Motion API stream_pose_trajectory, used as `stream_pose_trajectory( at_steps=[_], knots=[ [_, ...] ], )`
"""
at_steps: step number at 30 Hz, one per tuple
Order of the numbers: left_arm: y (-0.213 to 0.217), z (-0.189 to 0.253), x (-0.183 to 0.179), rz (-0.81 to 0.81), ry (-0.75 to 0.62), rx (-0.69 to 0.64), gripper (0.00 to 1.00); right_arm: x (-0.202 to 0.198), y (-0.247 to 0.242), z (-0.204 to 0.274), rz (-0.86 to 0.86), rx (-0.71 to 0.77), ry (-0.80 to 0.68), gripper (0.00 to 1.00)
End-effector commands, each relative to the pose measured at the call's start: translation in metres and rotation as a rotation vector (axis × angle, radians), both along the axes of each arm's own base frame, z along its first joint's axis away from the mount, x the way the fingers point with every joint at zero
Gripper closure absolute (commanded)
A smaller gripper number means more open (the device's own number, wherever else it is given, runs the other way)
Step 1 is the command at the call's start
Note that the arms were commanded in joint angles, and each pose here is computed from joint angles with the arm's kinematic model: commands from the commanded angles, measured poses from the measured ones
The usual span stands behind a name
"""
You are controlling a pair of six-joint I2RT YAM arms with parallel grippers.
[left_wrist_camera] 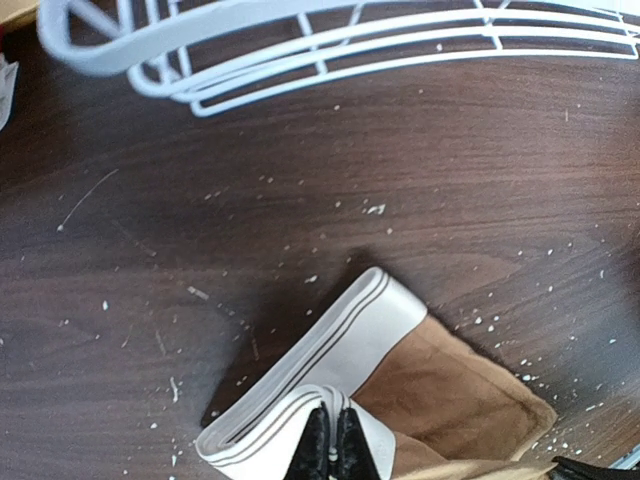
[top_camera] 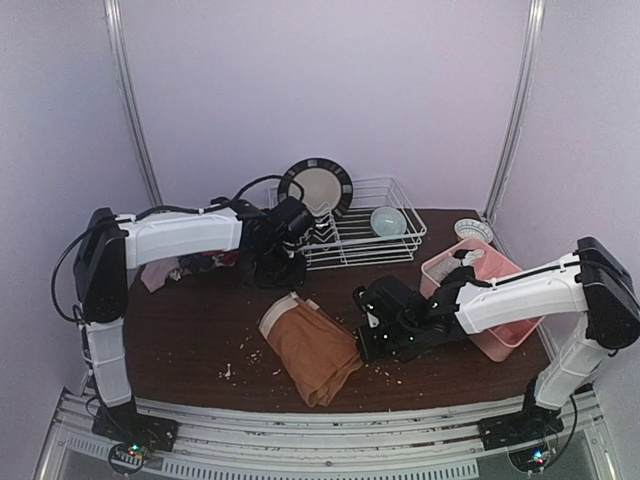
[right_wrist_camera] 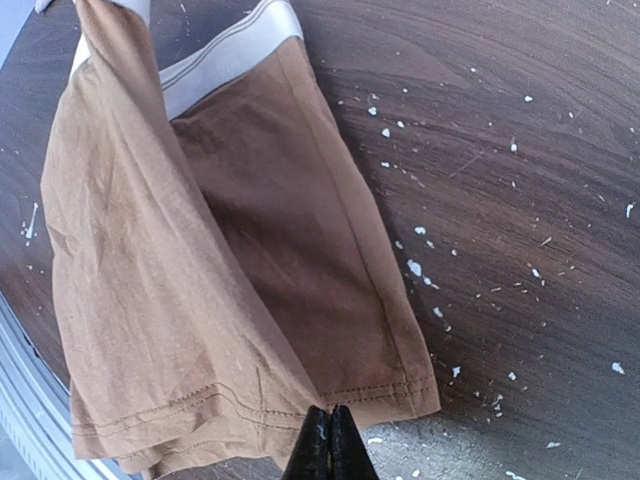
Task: Roll the underwear
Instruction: Fold the underwear at the center of the board.
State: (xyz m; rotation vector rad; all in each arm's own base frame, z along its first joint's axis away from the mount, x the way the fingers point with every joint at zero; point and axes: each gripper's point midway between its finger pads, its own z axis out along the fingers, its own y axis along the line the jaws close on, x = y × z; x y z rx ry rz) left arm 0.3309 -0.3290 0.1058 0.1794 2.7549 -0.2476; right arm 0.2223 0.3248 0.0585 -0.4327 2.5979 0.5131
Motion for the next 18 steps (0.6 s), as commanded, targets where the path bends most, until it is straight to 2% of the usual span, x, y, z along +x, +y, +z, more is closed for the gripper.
stream_pose_trajectory(
  at_steps=[1,7,8,10,13,14,15,16,17,18],
  knots=[
    [-0.013,-0.004,0.013,-0.033,-0.015,0.003,1.0,0.0,-0.017,-0.024,-0.048,-0.059,0.03,1.0],
    [-0.026,-0.023,0.019,-0.06,0.02,-0.005,1.0,0.001,-0.026,-0.035,-0.074,-0.086,0.044,1.0],
    [-0.03,-0.023,0.019,-0.07,0.025,-0.018,0.97,0.0,-0.027,-0.035,-0.077,-0.089,0.045,1.0],
    [-0.036,-0.022,0.02,-0.091,0.028,-0.037,0.77,0.0,-0.027,-0.033,-0.074,-0.089,0.049,0.98],
    [-0.042,-0.012,0.017,-0.125,0.022,-0.065,0.48,-0.004,-0.025,-0.024,-0.056,-0.083,0.051,0.66],
    [-0.042,-0.005,0.017,-0.132,0.012,-0.074,0.39,-0.004,-0.025,-0.017,-0.053,-0.075,0.038,0.6],
    [-0.041,0.009,0.015,-0.139,-0.009,-0.093,0.28,-0.005,-0.024,-0.01,-0.048,-0.066,0.025,0.56],
    [-0.04,0.018,0.013,-0.149,-0.024,-0.107,0.11,-0.005,-0.022,0.0,-0.043,-0.058,0.009,0.53],
    [-0.037,0.026,0.009,-0.157,-0.04,-0.118,0.03,-0.005,-0.02,0.009,-0.036,-0.051,-0.006,0.51],
    [-0.032,0.034,0.004,-0.16,-0.056,-0.128,0.02,-0.005,-0.018,0.017,-0.028,-0.045,-0.019,0.5]
  ],
)
